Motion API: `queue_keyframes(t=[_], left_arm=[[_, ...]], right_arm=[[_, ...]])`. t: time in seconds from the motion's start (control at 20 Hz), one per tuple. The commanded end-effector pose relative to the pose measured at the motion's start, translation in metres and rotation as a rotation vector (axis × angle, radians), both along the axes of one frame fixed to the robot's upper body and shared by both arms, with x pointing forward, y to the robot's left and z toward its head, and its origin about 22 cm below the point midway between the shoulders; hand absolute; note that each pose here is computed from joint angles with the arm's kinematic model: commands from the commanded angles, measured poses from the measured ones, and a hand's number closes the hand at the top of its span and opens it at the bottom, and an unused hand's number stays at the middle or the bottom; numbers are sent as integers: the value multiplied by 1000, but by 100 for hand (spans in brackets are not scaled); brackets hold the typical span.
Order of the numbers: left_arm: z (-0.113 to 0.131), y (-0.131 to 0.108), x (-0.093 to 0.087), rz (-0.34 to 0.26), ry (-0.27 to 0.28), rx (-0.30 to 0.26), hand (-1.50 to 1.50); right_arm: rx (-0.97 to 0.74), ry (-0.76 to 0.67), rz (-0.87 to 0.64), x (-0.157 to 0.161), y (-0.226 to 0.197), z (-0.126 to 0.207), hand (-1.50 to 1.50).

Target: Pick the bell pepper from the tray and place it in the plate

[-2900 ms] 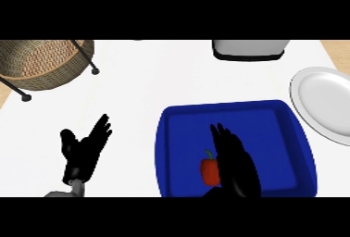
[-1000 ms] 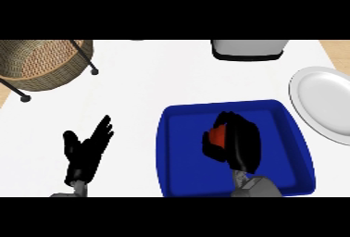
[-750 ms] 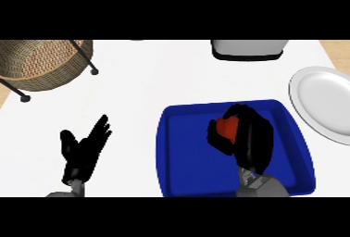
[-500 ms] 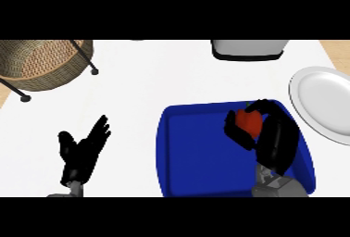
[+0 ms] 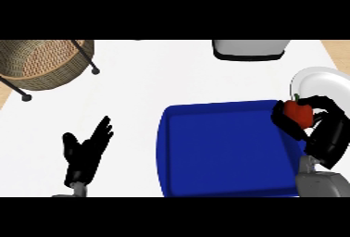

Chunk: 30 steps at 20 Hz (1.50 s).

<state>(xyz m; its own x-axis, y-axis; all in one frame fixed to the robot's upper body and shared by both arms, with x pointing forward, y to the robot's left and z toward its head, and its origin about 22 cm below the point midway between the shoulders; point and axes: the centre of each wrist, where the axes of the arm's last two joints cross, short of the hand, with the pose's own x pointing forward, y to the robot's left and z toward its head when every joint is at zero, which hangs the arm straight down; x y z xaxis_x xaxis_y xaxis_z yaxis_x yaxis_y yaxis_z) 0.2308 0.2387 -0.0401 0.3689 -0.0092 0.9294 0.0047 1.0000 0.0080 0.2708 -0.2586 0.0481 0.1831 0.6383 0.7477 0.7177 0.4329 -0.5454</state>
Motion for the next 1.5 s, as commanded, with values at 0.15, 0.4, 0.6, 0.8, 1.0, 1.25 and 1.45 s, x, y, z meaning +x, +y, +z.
queue_keyframes(t=[0.15,0.4,0.6,0.8,1.0,1.25,1.45], left_arm=[[1,-3,7,-11,10,1,0],[3,7,11,-11,-10,-20,0],[5,0,10,-14,6,-16,0],[8,1,5,-28,-22,-14,0],[14,-4,10,-55,-1,3,0],[5,-12,13,-65,-18,-28,0],[5,-7,7,-59,-21,-16,0]], right_arm=[[-66,-66,-177,18,-98,-7,150],[-37,-85,-192,39,-159,8,150],[-34,-84,-179,48,-178,-17,150],[-46,-83,-175,54,-205,-11,150],[68,170,-253,40,-234,-10,150],[72,329,-131,36,-240,-17,-150],[126,243,-39,33,-239,-26,-150]])
